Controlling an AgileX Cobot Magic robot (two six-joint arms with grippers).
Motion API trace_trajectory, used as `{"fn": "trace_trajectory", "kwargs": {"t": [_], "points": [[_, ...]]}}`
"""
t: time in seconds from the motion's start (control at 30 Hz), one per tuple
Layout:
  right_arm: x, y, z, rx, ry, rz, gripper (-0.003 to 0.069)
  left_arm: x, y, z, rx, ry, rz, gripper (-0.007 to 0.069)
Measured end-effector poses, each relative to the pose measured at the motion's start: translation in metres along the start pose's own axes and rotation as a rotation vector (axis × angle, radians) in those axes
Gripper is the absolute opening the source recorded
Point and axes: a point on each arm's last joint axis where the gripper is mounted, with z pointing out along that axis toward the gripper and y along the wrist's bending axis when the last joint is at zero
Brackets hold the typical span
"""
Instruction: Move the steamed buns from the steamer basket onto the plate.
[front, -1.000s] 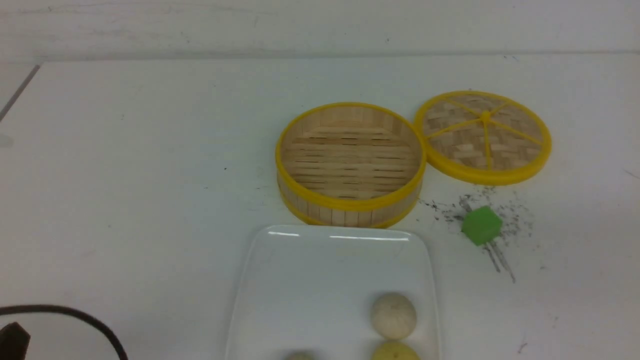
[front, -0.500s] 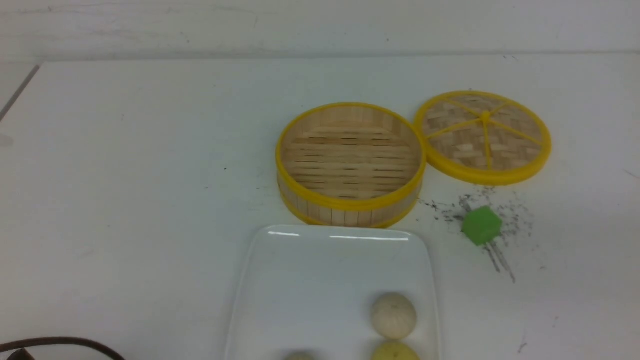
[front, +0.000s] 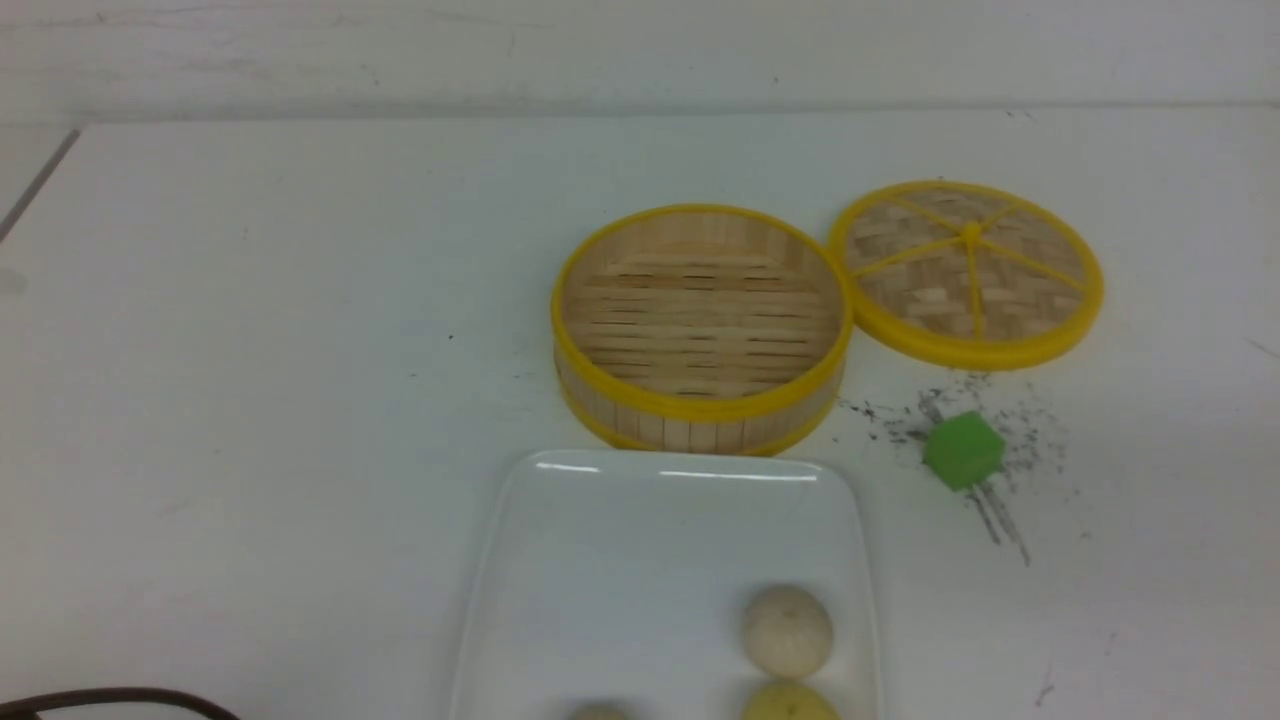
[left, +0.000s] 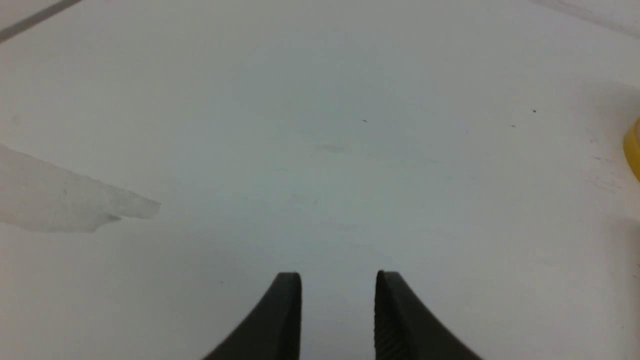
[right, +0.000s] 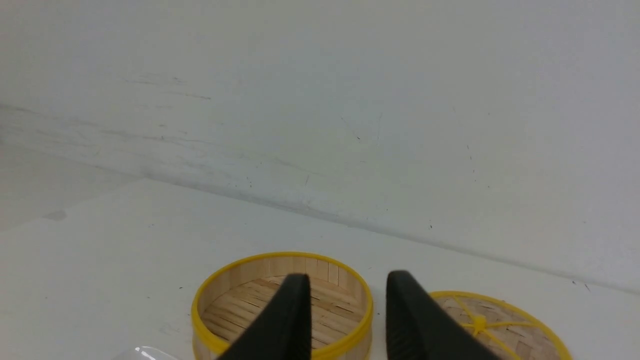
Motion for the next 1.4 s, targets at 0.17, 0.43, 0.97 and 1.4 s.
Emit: {"fn": "trace_trajectory", "kwargs": {"t": [0.17,0.43,0.97,1.4], "points": [[-0.0001,0.0,0.0,0.0,-0.001,0.0,0.024,0.0001,0.0002,0.0,-0.002,0.001,0.004,0.0242],[-0.0001,0.0,0.0,0.0,-0.001,0.0,0.024,0.0001,0.0003,0.0,-0.004,0.001,0.006,0.0242],[-0.0001,0.0,0.0,0.0,-0.001,0.0,0.024,-0.0004,0.001,-0.0001,-0.012,-0.002,0.026,0.0242],[-0.0001,0.0,0.0,0.0,-0.001,0.0,0.024,-0.0002,0.0013,-0.0001,-0.014,0.0,0.029,0.0242]]}}
